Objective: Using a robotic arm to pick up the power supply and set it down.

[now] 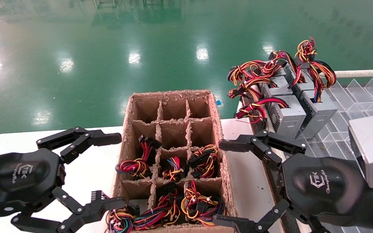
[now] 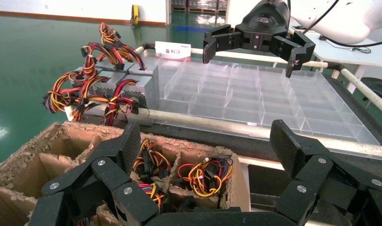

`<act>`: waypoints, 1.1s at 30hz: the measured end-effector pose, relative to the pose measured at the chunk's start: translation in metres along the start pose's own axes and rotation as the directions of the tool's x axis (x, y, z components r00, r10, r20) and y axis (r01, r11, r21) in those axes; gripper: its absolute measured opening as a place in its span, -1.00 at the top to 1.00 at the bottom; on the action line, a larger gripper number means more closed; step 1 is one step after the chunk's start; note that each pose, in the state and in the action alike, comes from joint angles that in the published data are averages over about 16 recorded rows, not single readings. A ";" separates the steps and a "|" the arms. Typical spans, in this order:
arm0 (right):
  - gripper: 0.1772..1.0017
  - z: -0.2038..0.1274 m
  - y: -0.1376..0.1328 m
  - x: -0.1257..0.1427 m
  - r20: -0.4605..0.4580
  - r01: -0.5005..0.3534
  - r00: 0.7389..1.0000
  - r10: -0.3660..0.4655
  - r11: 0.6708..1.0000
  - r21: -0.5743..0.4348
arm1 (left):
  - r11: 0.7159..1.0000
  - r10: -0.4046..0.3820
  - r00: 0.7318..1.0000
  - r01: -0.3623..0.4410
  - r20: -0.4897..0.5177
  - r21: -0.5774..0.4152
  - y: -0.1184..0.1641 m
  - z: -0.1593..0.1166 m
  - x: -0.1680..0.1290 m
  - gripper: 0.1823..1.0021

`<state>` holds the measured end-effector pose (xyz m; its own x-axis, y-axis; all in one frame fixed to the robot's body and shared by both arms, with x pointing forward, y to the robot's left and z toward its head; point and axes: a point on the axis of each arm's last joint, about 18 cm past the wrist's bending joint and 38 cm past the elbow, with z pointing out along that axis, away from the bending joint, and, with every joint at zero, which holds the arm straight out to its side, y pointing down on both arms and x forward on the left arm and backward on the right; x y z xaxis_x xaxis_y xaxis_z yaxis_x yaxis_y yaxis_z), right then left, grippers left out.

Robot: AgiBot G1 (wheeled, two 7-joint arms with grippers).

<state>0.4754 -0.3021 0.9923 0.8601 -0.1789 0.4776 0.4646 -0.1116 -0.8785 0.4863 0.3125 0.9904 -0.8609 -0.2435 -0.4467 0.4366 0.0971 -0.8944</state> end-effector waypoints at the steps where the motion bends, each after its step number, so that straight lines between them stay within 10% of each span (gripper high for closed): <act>1: -1.00 0.000 0.000 0.000 0.000 0.000 1.000 0.000 1.000 0.000 | 1.000 0.000 1.000 0.000 0.000 0.000 0.000 0.000 0.000 -1.00; 19: -1.00 0.000 -0.002 -0.001 0.004 0.021 1.000 -0.021 1.000 -0.019 | 1.000 0.000 1.000 0.000 0.000 0.000 0.000 0.000 0.000 -1.00; 33: -1.00 0.020 0.014 0.010 0.054 0.227 0.974 -0.220 0.949 -0.217 | 1.000 0.000 1.000 0.000 0.000 0.000 0.000 0.000 0.000 -0.91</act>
<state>0.4949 -0.2858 0.9846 0.7469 -0.0965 0.6579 0.5904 -0.3588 -0.7230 0.4863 0.3125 0.9904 -0.8609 -0.2434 -0.4467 0.4366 0.0970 -0.8944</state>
